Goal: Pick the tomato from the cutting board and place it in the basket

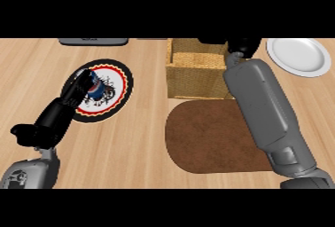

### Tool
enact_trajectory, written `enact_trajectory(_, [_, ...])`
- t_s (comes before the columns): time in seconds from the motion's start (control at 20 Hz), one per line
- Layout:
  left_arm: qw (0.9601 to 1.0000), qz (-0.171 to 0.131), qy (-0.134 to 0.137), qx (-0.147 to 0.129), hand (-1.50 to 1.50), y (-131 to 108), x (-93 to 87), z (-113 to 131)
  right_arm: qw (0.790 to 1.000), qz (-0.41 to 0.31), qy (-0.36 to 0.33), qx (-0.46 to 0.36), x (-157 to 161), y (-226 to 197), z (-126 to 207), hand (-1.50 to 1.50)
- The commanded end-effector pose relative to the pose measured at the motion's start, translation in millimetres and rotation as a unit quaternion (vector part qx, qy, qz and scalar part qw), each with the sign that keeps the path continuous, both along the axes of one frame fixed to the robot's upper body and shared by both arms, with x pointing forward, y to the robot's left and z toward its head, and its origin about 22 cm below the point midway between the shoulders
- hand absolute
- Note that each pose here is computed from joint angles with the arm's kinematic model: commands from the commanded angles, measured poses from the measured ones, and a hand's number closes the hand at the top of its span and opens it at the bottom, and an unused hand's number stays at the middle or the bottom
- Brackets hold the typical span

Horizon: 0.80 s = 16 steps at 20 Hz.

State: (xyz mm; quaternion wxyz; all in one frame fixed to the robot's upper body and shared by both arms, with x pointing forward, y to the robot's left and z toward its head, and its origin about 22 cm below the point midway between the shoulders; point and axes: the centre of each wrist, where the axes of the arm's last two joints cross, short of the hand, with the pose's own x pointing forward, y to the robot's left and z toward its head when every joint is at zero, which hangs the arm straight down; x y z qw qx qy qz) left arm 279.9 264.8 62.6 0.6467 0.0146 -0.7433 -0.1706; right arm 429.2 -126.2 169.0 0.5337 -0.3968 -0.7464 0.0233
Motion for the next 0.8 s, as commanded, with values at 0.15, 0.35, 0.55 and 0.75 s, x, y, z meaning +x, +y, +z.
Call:
enact_trajectory(0.15, [1.0000, -0.003, -0.008, -0.005, 0.00, -9, -0.5, -11, 0.999, 0.023, -0.028, 0.002, 16, -2, -1, -1.50])
enact_trajectory(0.35, [0.9999, 0.009, -0.005, 0.002, 0.00, 2, -5.4, 1, 0.995, 0.048, -0.055, 0.073, 3, -2, 20, -1.50])
enact_trajectory(0.55, [1.0000, 0.004, 0.005, 0.001, 0.00, 10, 1.1, -9, 0.990, 0.034, -0.059, 0.122, 12, -16, 55, -1.50])
enact_trajectory(0.75, [0.9999, 0.004, 0.008, -0.006, 0.00, 0, -10.3, -10, 0.985, 0.031, -0.026, 0.168, 0, -78, 51, -1.50])
